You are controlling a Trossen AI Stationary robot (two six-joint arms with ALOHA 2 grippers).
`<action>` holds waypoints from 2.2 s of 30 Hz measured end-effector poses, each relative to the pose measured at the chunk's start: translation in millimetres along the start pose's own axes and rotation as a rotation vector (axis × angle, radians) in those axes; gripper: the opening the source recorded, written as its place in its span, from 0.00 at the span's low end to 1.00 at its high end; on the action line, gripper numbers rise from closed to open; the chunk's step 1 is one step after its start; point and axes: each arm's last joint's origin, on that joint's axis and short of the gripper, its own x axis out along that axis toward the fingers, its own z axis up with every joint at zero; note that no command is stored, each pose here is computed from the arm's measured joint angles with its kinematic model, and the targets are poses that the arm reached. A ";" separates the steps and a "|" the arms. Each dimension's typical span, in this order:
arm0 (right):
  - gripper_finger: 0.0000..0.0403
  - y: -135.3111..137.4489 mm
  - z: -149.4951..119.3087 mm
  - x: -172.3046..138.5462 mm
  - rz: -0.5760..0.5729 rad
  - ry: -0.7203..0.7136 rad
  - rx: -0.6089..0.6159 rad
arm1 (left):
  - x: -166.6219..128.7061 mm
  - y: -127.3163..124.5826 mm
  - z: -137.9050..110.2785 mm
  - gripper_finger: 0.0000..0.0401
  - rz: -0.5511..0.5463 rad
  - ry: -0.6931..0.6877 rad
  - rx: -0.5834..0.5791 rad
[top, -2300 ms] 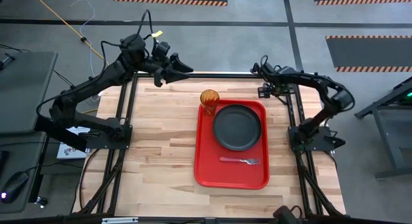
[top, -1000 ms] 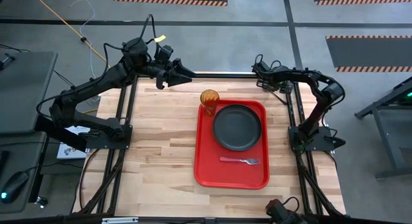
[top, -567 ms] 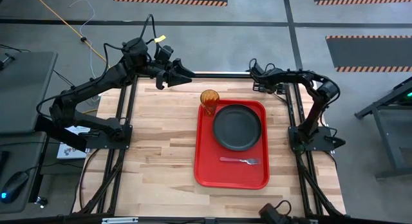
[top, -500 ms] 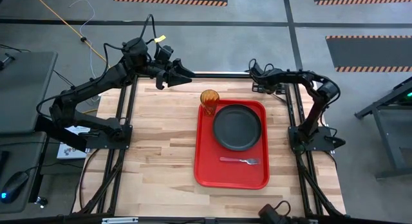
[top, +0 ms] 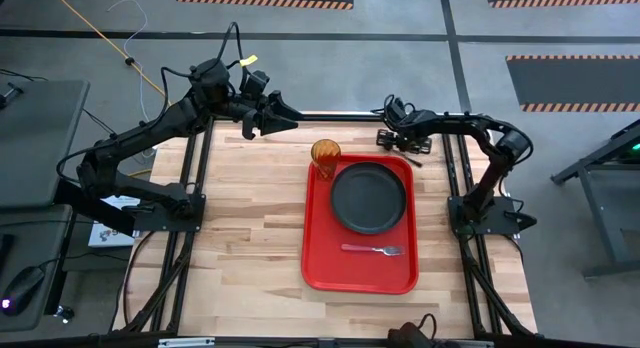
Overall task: Pick and place plate/cup/fork/spoon on tray
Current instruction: Put the black spoon on the red tray to the bottom of the pink fork
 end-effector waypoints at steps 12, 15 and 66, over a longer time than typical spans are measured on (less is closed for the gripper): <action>0.63 -4.1 17.9 -27.8 0.142 -0.090 -0.157 | 0.1 0.0 -0.1 0.60 -0.004 0.003 0.005; 0.63 -7.5 16.9 -31.7 0.205 -0.018 -0.321 | 0.1 0.0 -0.1 0.60 -0.004 0.003 0.006; 0.00 -24.6 -22.3 -132.2 0.263 -0.283 -0.489 | 0.0 0.1 -0.1 0.60 -0.001 0.001 0.018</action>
